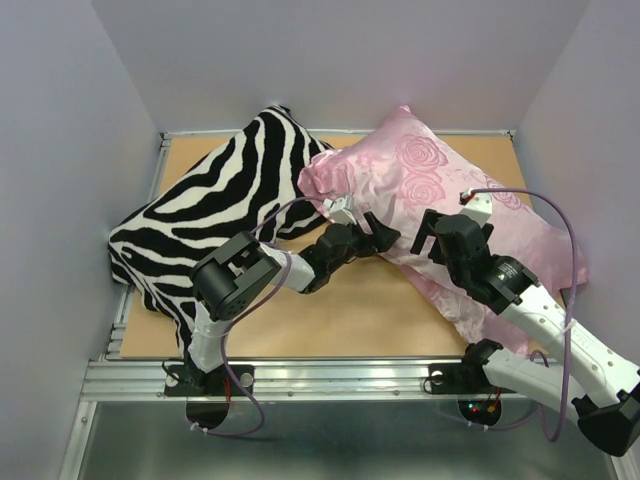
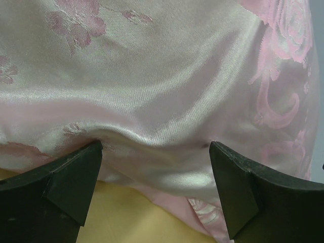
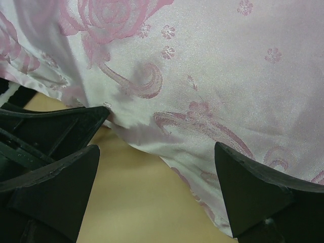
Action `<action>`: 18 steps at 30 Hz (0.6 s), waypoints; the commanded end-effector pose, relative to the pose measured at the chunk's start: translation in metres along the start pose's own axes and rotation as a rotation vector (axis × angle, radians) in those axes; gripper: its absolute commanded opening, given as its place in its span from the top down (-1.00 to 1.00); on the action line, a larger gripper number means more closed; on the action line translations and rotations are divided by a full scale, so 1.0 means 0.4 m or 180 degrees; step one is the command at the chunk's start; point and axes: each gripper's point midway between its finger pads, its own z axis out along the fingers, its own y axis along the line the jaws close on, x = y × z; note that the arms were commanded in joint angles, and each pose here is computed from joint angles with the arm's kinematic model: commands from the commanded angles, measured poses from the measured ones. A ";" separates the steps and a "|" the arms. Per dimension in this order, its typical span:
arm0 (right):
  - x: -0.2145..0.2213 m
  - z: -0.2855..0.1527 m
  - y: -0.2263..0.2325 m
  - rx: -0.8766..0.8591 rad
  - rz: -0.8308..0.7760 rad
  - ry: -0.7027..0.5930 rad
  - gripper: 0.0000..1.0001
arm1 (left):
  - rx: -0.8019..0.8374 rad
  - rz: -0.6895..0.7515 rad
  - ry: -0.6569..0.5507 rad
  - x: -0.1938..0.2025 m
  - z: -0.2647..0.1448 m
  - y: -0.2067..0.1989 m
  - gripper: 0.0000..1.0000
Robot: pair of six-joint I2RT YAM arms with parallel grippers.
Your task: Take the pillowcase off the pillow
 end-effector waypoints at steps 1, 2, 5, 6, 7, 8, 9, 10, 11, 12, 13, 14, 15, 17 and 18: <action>-0.053 -0.024 0.008 -0.0055 0.0142 -0.0171 -1.00 | 0.0377 -0.0092 -0.0340 -0.091 0.021 -0.100 -0.97; -0.052 -0.023 0.006 -0.0038 0.0141 -0.0173 -1.00 | 0.0373 -0.0082 -0.0338 -0.091 0.024 -0.097 -0.96; -0.051 -0.022 0.007 -0.0040 0.0143 -0.0167 -1.00 | 0.0418 -0.0055 -0.0350 -0.107 0.037 -0.103 -0.40; -0.050 -0.020 0.007 -0.0032 0.0142 -0.0164 -1.00 | 0.0431 -0.0036 -0.0349 -0.112 0.039 -0.106 0.07; -0.050 -0.021 0.007 -0.0032 0.0147 -0.0164 -1.00 | 0.0430 0.0028 -0.0343 -0.118 0.048 -0.114 0.26; -0.052 -0.022 0.008 -0.0040 0.0153 -0.0167 -1.00 | 0.0428 0.0079 -0.0328 -0.122 0.054 -0.117 0.44; -0.054 -0.023 0.009 -0.0045 0.0159 -0.0173 -1.00 | 0.0425 0.0123 -0.0325 -0.128 0.058 -0.122 0.86; -0.058 -0.023 0.010 -0.0043 0.0157 -0.0179 -1.00 | 0.0397 0.0196 -0.0329 -0.139 0.064 -0.129 1.00; -0.061 -0.025 0.011 -0.0050 0.0161 -0.0189 -1.00 | 0.0396 0.0230 -0.0338 -0.147 0.065 -0.135 1.00; -0.064 -0.026 0.011 -0.0050 0.0162 -0.0198 -1.00 | 0.0420 0.0262 -0.0361 -0.160 0.061 -0.152 1.00; -0.066 -0.027 0.013 -0.0062 0.0153 -0.0199 -1.00 | 0.0384 0.0300 -0.0367 -0.170 0.059 -0.156 1.00; -0.069 -0.028 0.014 -0.0070 0.0149 -0.0202 -1.00 | 0.0362 0.0383 -0.0370 -0.177 0.054 -0.161 1.00; -0.074 -0.032 0.014 -0.0081 0.0149 -0.0218 -1.00 | 0.0391 0.0430 -0.0432 -0.203 0.038 -0.188 1.00; -0.076 -0.030 0.012 -0.0058 0.0060 -0.0215 -1.00 | 0.0268 0.0501 -0.0463 -0.225 0.019 -0.190 1.00; -0.078 -0.025 0.013 -0.0027 0.0030 -0.0205 -1.00 | 0.0294 0.0589 -0.0530 -0.252 -0.002 -0.220 1.00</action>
